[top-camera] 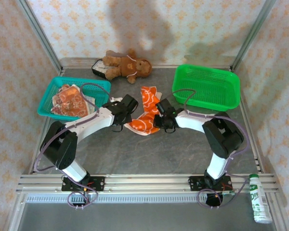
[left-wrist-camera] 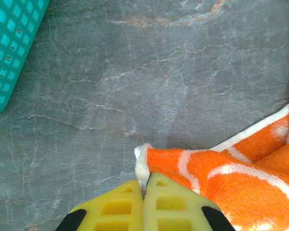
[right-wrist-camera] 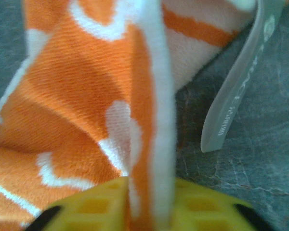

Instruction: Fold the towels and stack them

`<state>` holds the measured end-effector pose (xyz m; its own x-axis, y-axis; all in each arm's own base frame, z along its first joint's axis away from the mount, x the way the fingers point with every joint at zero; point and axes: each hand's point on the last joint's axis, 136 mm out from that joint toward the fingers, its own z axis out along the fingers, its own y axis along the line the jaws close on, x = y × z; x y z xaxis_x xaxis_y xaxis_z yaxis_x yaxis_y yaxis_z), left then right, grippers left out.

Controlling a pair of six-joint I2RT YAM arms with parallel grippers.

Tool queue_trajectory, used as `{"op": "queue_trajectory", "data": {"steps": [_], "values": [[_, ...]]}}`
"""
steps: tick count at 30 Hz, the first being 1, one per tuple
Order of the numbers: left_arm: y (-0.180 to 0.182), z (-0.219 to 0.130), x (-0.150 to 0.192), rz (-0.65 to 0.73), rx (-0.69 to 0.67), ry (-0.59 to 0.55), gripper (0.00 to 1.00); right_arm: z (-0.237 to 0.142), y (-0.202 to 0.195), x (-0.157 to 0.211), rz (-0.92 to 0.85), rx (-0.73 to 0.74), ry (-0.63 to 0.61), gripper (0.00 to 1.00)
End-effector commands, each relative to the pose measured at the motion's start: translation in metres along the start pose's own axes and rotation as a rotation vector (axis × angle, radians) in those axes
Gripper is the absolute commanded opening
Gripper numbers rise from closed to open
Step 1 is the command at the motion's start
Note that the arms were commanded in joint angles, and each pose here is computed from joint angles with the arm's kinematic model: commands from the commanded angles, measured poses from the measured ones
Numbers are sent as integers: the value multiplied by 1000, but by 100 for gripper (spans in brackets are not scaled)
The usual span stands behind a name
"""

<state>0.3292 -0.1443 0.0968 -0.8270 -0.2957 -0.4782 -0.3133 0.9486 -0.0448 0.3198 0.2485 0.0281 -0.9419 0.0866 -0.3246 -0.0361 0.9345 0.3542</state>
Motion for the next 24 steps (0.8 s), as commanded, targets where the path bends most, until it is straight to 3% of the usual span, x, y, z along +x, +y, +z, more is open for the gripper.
{"op": "queue_trajectory", "data": {"steps": [1, 3, 12, 18, 21, 24], "values": [[1, -10, -2, -2, 21, -16, 0, -9, 10, -14, 14, -47, -53, 6], [-3, -15, -4, -2, 39, -25, 0, -22, 10, -18, 7, -47, -82, 0], [-44, -77, -8, 55, 185, -100, 0, -123, -3, -23, -89, 25, -214, 0], [-72, -125, 7, 87, 333, -140, 0, -196, -26, -12, -154, 84, -281, 0], [-79, -123, 22, 108, 348, -118, 0, -209, -30, -9, -180, 92, -269, 0], [-71, -104, 33, 129, 273, -94, 0, -195, -27, -13, -191, 97, -242, 0]]}}
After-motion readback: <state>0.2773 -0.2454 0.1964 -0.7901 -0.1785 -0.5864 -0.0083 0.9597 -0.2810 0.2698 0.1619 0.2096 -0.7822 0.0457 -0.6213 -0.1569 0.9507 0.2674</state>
